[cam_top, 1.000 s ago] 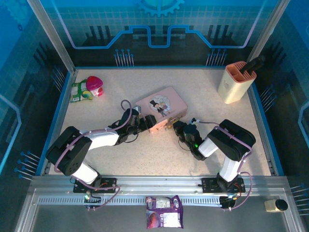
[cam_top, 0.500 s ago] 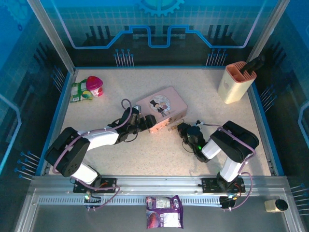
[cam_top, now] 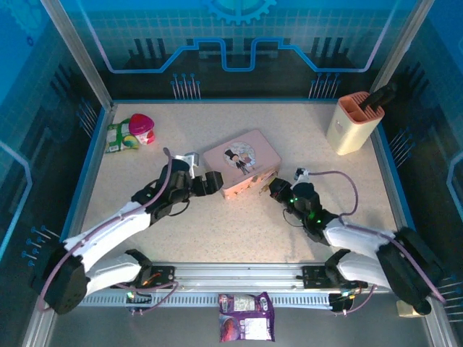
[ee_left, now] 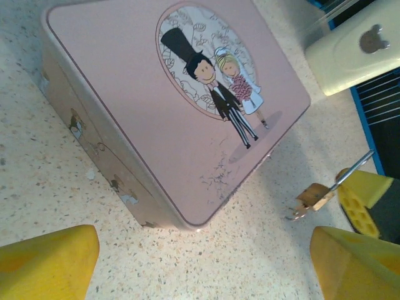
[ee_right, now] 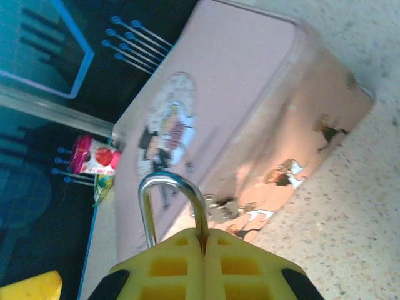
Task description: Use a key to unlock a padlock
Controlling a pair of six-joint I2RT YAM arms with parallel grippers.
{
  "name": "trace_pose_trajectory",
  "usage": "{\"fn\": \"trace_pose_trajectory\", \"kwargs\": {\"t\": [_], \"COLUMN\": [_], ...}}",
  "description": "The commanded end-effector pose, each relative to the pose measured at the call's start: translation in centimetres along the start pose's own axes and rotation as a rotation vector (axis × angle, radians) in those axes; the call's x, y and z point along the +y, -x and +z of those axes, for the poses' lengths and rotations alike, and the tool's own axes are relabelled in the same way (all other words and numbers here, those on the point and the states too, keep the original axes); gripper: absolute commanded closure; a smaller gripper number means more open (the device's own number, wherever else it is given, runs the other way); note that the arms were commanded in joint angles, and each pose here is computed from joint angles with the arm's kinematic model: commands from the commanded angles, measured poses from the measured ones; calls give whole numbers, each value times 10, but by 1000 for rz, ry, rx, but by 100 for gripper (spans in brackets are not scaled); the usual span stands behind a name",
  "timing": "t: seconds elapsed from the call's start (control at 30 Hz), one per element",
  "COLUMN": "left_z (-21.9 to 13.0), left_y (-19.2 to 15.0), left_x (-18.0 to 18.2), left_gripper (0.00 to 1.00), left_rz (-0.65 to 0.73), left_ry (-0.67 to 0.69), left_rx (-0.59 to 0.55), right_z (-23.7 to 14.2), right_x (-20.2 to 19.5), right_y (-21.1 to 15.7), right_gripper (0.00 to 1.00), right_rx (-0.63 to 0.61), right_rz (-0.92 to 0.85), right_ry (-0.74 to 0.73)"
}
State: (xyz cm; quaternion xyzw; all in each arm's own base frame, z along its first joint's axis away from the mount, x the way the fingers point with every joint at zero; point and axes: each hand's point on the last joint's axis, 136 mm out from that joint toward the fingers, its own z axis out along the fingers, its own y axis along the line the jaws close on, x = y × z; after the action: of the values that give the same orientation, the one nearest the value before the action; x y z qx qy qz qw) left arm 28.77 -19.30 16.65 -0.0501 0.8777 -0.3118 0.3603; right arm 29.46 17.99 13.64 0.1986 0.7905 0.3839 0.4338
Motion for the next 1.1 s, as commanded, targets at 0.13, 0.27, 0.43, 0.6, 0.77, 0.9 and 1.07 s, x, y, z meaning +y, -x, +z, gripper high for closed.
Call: {"fn": "trace_pose_trajectory", "kwargs": {"t": [0.13, 0.27, 0.43, 0.6, 0.77, 0.9, 1.07], "left_z": [-22, -27, -31, -30, -31, -31, -31], "left_y": [-25, -31, -36, -40, -41, -45, -50], "left_x": [10, 4, -9, -7, 3, 16, 20], "left_gripper": [12, 12, 11, 11, 10, 10, 10], "left_rz": [83, 151, 239, 291, 311, 284, 278], "left_ry": [2, 6, -18, -29, 1, 60, 57], "left_rx": [9, 0, -28, -59, -83, -60, -54], "right_z": [-48, -65, -82, -93, -99, -102, -98], "right_x": [-4, -7, -24, -42, -58, -72, -79], "right_y": [-1, -2, -8, -17, -22, -23, -29], "right_gripper": [100, 100, 100, 100, 100, 100, 100], "right_rx": [148, 195, 266, 320, 339, 352, 404], "right_rz": [-390, -461, -513, -559, -530, -502, -485], "right_ry": [-121, -157, -261, -353, -416, -486, -523]}}
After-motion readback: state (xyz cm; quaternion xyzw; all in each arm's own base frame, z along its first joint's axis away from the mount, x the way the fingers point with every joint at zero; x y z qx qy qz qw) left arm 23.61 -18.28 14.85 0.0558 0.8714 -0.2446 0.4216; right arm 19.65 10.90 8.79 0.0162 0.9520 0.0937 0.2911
